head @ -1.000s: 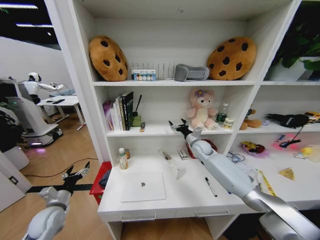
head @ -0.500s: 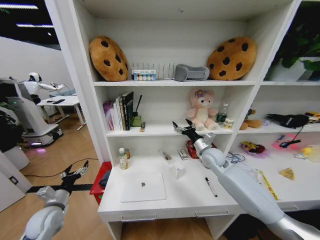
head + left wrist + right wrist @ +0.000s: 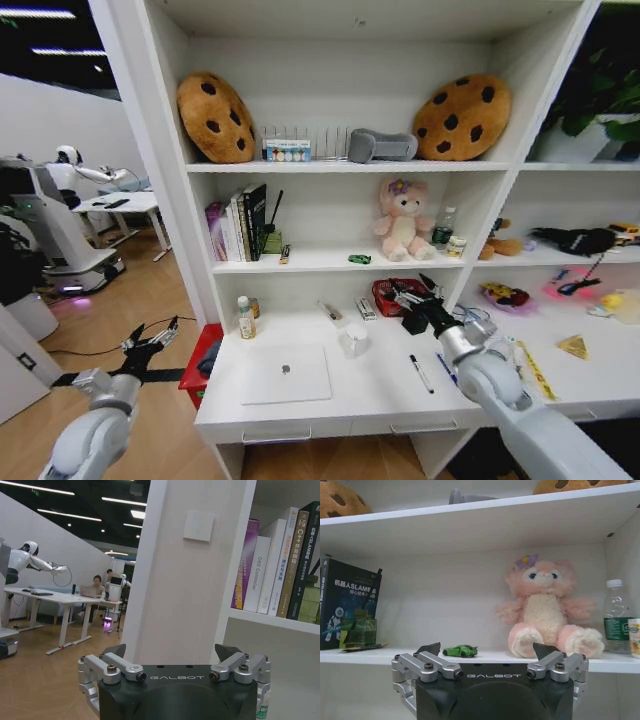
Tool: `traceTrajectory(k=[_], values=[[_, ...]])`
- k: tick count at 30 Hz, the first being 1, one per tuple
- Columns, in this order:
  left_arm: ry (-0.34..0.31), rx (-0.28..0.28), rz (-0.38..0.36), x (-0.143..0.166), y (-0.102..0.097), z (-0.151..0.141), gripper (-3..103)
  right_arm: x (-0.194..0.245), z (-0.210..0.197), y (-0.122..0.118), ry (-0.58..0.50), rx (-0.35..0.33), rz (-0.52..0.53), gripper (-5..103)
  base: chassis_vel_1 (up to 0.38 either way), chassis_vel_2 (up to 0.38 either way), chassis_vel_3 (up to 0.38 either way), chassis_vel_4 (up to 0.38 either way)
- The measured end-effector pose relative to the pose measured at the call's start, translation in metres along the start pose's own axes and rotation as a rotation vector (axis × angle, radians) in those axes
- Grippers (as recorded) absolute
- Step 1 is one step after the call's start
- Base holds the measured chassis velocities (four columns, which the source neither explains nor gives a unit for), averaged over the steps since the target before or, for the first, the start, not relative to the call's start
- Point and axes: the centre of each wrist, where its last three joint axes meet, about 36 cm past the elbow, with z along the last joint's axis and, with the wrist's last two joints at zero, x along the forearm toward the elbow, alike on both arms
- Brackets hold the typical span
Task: Organize the objects on the table.
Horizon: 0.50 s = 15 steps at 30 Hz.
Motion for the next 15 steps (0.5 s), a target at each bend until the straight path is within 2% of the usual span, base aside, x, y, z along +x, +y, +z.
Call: traceTrajectory(k=[1, 3, 4, 5, 6, 7, 8, 9, 15], values=[[0.0, 0.0, 0.0, 0.0, 0.0, 0.0, 100, 0.0, 0.0, 0.0, 0.0, 0.0, 0.0, 100, 0.0, 0.0, 0.0, 0.0], [-0.015, -0.056, 0.004, 0.002, 0.002, -0.002, 100, 0.018, 0.004, -0.005, 0.009, 0.024, 0.035, 100, 0.0, 0.0, 0.0, 0.0], [-0.015, -0.056, 0.004, 0.002, 0.002, -0.002, 100, 0.018, 0.004, -0.005, 0.009, 0.024, 0.035, 100, 0.0, 0.0, 0.0, 0.0], [-0.023, -0.083, 0.004, 0.002, 0.003, -0.003, 100, 0.023, 0.006, -0.007, 0.013, 0.029, 0.047, 100, 0.0, 0.0, 0.0, 0.0], [-0.045, -0.139, 0.0, 0.002, 0.005, -0.004, 100, 0.031, 0.008, -0.01, 0.021, 0.035, 0.067, 100, 0.0, 0.0, 0.0, 0.0], [-0.057, -0.173, -0.005, 0.002, 0.007, -0.004, 100, 0.034, 0.01, -0.011, 0.026, 0.037, 0.076, 100, 0.0, 0.0, 0.0, 0.0], [-0.057, -0.173, -0.005, 0.002, 0.007, -0.004, 100, 0.034, 0.01, -0.011, 0.026, 0.037, 0.076, 100, 0.0, 0.0, 0.0, 0.0], [-0.069, -0.207, -0.011, 0.003, 0.009, -0.004, 100, 0.043, 0.015, -0.013, 0.042, 0.04, 0.099, 100, 0.0, 0.0, 0.0, 0.0], [-0.089, -0.248, -0.03, 0.006, 0.012, -0.004, 100, 0.071, 0.04, -0.018, 0.108, 0.047, 0.164, 100, 0.0, 0.0, 0.0, 0.0]])
